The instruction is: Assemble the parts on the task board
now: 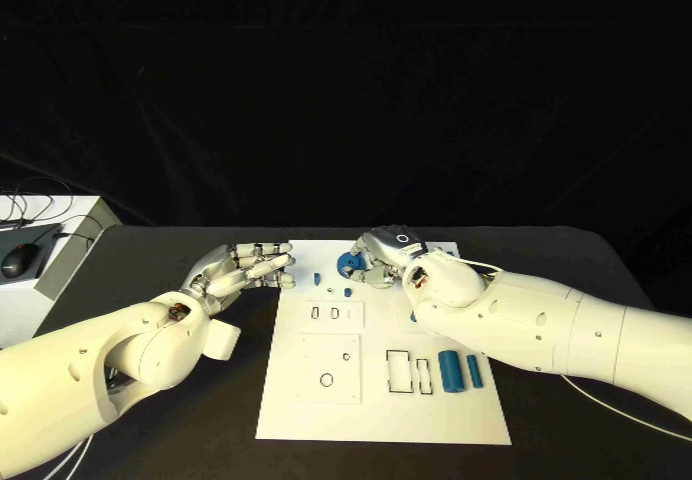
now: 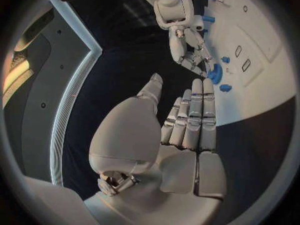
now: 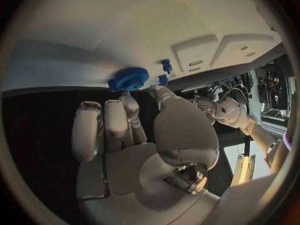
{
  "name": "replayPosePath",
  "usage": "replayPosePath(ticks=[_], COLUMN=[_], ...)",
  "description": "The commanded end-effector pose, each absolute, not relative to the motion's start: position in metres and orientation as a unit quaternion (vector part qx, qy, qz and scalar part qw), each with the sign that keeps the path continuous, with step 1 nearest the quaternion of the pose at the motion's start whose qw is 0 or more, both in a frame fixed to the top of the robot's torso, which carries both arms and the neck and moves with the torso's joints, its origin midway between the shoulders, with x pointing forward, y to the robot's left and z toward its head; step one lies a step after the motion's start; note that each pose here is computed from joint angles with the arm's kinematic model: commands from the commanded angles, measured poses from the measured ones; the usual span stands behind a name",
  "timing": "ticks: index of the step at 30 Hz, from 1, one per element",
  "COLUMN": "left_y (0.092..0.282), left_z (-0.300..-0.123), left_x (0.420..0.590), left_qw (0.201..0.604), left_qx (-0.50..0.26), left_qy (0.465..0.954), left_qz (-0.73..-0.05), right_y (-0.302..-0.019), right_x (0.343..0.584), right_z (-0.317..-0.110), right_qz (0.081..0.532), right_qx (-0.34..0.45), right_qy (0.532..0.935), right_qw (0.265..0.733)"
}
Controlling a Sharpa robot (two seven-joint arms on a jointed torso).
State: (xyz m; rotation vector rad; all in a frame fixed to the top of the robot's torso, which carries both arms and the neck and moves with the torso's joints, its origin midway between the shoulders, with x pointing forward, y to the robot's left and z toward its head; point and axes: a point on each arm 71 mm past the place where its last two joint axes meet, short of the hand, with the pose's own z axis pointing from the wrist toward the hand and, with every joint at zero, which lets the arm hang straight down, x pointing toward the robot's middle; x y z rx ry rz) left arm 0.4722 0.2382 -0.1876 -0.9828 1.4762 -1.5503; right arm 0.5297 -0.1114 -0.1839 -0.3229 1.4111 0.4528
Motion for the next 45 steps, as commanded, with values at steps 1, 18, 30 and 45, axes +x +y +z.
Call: replayPosePath(ticks=[1,18,30,45], left_y=[0.237,0.238,0.240,0.241], left_z=[-0.187,-0.190,-0.190,-0.190], left_x=[0.472,0.471,0.471,0.472], left_qw=[0.380,0.383,0.384,0.385], left_qx=[-0.381,-0.383,-0.383,-0.383], left_qy=[0.580,0.580,0.579,0.579], left_qz=[-0.612,-0.609,-0.609,-0.608], right_y=[-0.114,-0.120,-0.127,-0.136], right_x=[0.530,0.532,0.529,0.519], right_z=[-0.193,-0.194,-0.194,-0.179], right_qz=[0.192,0.176,0.177,0.216], right_qx=[-0.150,-0.157,-0.154,-0.132], right_qy=[0.668,0.676,0.681,0.621], right_qw=[0.703,0.698,0.694,0.742])
